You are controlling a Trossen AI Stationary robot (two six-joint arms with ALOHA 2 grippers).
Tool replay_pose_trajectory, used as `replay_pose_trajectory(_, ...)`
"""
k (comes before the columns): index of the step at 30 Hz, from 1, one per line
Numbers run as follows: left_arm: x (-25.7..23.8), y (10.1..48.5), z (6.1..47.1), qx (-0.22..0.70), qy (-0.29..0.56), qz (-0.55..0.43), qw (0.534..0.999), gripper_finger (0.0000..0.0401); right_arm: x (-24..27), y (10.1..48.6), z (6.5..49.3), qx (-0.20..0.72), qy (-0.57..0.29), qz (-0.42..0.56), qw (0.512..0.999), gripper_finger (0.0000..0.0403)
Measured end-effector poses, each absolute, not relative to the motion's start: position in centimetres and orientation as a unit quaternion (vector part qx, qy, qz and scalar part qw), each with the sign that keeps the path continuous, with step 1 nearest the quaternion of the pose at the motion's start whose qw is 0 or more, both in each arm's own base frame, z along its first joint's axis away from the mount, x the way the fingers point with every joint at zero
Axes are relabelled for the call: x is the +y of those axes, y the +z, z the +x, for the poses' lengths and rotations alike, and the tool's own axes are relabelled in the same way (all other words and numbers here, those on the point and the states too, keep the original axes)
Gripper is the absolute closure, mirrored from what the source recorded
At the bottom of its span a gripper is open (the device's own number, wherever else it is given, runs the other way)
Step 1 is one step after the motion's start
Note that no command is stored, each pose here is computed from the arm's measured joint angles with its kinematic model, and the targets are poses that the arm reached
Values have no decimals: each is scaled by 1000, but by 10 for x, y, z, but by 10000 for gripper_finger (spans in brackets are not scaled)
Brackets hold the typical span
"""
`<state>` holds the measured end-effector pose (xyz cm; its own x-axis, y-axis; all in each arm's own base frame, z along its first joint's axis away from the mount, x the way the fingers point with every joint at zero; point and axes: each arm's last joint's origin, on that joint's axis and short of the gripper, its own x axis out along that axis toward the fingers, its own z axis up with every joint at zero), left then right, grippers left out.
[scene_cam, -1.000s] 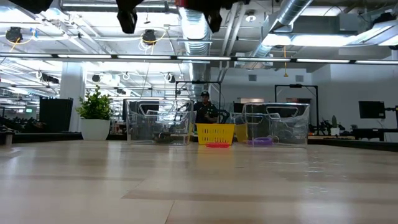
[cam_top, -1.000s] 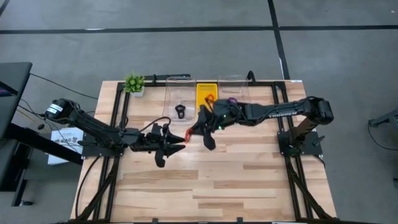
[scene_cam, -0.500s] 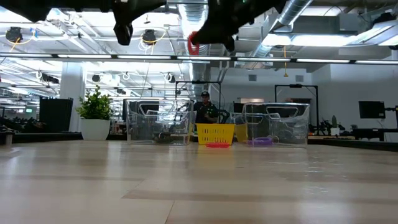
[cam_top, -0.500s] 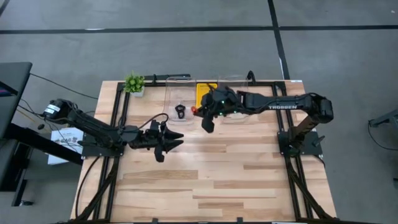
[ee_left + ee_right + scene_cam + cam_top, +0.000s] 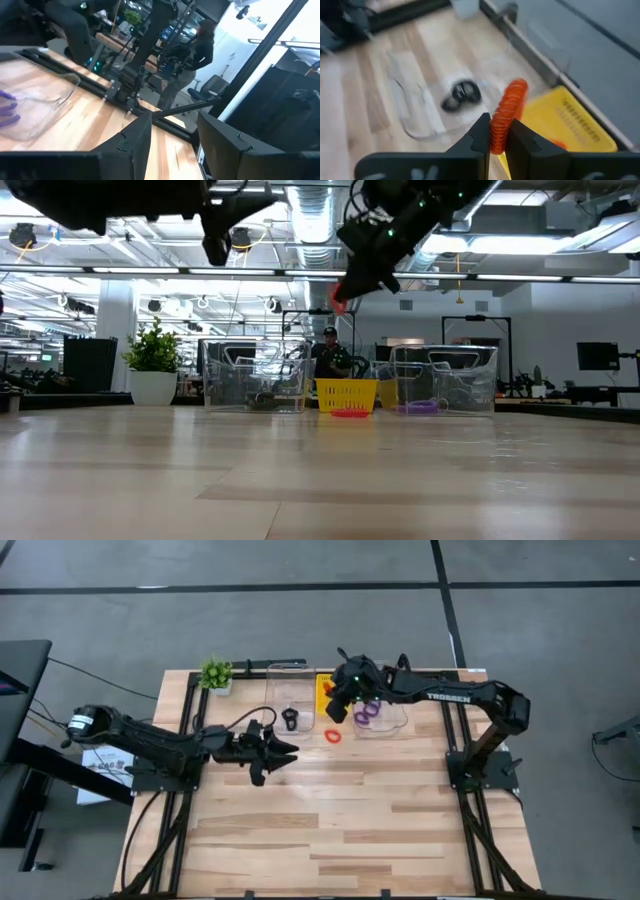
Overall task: Sort spring keychains
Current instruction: Put the bottom orange spring keychain into the yellow bin
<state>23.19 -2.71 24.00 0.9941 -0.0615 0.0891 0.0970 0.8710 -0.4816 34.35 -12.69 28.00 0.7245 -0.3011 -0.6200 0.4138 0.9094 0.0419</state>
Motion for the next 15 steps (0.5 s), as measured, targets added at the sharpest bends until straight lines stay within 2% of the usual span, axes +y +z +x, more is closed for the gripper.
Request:
replay_pose_trajectory(8,-2,232,223,-40,-33,-274,960,243,-150,270,343,318,-218,94,918,367)
replay_pose_trajectory(15,14,230,208,-61,-3,-271,961,243,-172,237,347,361,-232,108,897,369)
